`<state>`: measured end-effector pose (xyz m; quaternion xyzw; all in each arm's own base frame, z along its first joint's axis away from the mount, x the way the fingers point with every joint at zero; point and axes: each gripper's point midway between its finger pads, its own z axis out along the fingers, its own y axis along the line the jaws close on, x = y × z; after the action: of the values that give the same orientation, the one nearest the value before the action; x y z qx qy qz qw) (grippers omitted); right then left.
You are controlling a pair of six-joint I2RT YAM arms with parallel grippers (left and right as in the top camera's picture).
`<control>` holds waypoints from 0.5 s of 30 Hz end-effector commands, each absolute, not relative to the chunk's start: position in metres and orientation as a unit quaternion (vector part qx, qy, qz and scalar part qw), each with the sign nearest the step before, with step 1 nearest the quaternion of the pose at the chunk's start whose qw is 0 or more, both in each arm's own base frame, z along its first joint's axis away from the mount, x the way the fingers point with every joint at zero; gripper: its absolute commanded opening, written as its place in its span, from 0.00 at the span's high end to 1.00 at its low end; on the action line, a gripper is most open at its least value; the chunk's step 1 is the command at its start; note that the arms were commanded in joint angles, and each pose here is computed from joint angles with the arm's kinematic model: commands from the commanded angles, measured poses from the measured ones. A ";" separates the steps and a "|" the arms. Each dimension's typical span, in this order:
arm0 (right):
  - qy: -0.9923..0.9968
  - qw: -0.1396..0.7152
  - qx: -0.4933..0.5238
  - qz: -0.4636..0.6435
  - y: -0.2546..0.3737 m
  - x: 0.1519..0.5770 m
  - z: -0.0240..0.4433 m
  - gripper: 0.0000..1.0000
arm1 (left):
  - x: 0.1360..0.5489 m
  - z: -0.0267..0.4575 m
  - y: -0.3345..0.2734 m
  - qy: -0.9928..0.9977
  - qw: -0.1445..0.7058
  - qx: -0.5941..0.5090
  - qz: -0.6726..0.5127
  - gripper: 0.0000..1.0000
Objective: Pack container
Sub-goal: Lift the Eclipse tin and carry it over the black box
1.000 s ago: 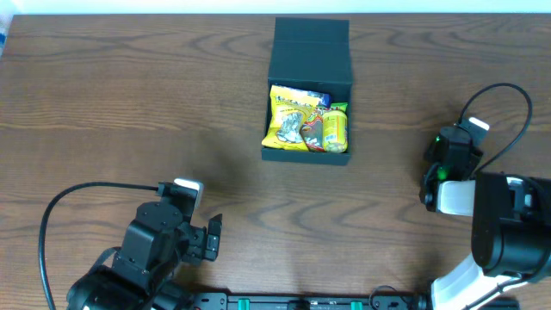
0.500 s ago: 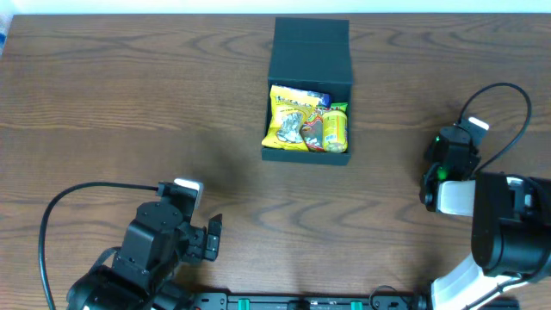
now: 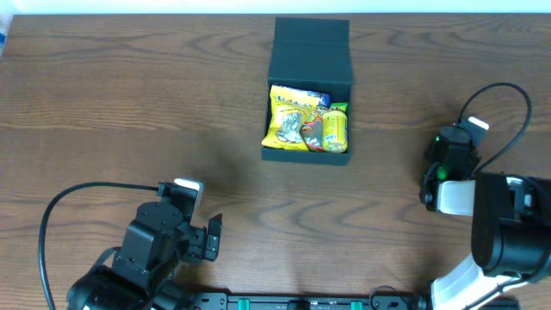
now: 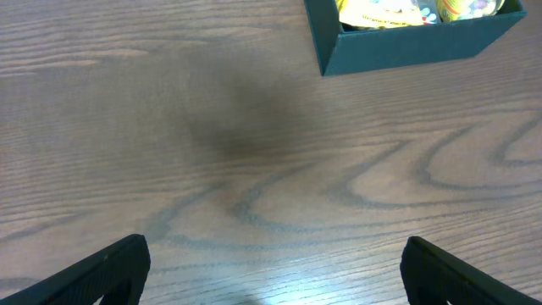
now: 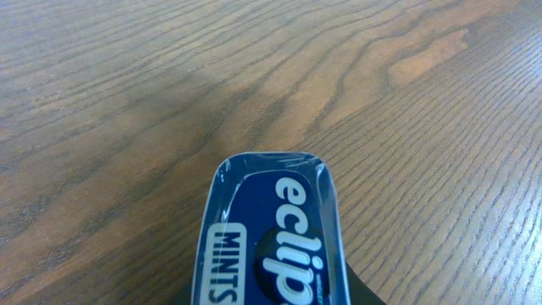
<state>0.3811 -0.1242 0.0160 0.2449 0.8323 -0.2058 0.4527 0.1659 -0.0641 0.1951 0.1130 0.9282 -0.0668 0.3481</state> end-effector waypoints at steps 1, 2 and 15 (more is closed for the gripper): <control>0.832 0.462 0.233 -0.199 -0.111 0.388 0.025 0.99 | 0.166 0.195 -0.063 0.928 0.348 0.115 -0.064 0.04; 0.833 0.466 0.228 -0.195 -0.106 0.389 0.030 0.99 | 0.166 0.195 -0.063 0.928 0.348 0.115 -0.064 0.05; 0.913 0.390 0.113 -0.036 0.019 0.359 0.130 0.99 | 0.166 0.195 -0.063 0.928 0.348 0.115 -0.064 0.04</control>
<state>0.3515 -0.0139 0.0926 0.1103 0.9145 -0.1179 0.3710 0.1657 -0.0640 0.1945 0.1130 0.9286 -0.0666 0.3472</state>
